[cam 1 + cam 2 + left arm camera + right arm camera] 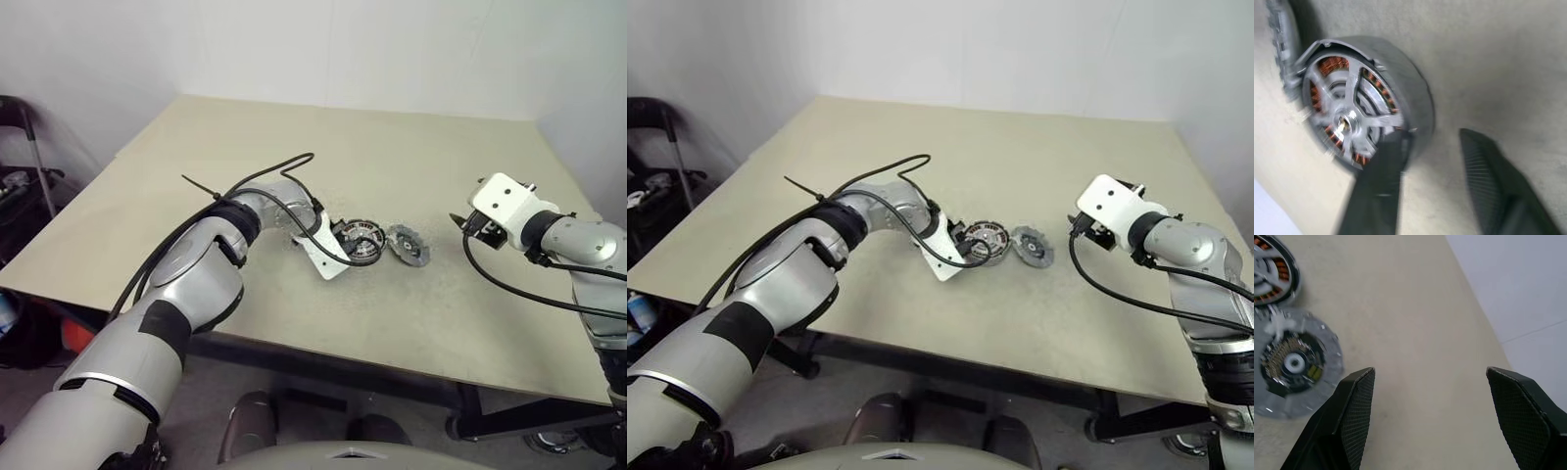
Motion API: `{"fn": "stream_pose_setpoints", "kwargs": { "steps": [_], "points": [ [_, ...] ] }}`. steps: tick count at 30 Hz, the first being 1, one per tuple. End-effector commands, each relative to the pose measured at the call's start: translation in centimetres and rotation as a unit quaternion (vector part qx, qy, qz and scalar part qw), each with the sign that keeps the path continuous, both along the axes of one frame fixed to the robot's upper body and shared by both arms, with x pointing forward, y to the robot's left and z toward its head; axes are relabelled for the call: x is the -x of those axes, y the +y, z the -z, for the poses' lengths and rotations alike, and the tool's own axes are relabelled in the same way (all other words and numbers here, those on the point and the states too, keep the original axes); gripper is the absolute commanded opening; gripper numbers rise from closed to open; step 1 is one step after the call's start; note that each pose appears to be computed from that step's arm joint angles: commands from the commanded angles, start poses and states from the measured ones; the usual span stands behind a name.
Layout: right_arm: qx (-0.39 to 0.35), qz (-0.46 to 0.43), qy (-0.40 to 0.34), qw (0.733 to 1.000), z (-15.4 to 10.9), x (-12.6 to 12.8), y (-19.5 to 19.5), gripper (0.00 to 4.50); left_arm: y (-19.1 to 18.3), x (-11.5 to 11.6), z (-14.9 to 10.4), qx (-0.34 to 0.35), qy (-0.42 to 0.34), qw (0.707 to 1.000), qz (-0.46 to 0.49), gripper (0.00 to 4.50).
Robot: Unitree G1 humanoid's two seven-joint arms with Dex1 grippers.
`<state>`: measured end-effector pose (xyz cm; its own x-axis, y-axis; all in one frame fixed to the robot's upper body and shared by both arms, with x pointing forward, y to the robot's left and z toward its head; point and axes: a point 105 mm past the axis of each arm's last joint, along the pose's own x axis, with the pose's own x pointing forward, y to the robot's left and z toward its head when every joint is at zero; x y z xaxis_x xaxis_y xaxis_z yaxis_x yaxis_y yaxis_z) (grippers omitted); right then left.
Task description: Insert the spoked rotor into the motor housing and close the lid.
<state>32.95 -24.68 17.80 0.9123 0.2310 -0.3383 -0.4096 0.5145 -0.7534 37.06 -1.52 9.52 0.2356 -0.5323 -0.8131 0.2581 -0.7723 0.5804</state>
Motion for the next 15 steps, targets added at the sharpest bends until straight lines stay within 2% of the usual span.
{"fn": "stream_pose_setpoints", "kwargs": {
  "steps": [1, 6, 9, 12, 15],
  "points": [
    [0.004, -0.009, -0.032, 0.999, -1.5, -0.5, 0.5, 3.73, 0.9, -0.4, -1.2, 0.001, 0.001, 1.000, -0.007, 2.07],
    [-0.011, -0.019, -0.027, 0.999, -1.1, -0.7, 1.1, 3.73, 1.6, -0.7, -3.5, 0.014, 0.001, 1.000, -0.004, 2.07],
    [-0.064, -0.032, -0.012, 0.997, -0.4, -0.5, 2.1, 3.73, 2.5, -0.7, -4.3, 0.021, 0.007, 1.000, -0.008, 2.07],
    [-0.203, 0.005, -0.032, 0.979, -0.4, -0.9, 2.7, 3.73, 3.8, -0.5, -4.4, 0.063, 0.048, 0.996, -0.036, 2.07],
    [-0.353, 0.116, -0.100, 0.923, -1.1, -1.8, 0.6, 3.73, 4.5, -0.5, -4.4, 0.145, 0.087, 0.982, -0.084, 2.07]
  ]
}}
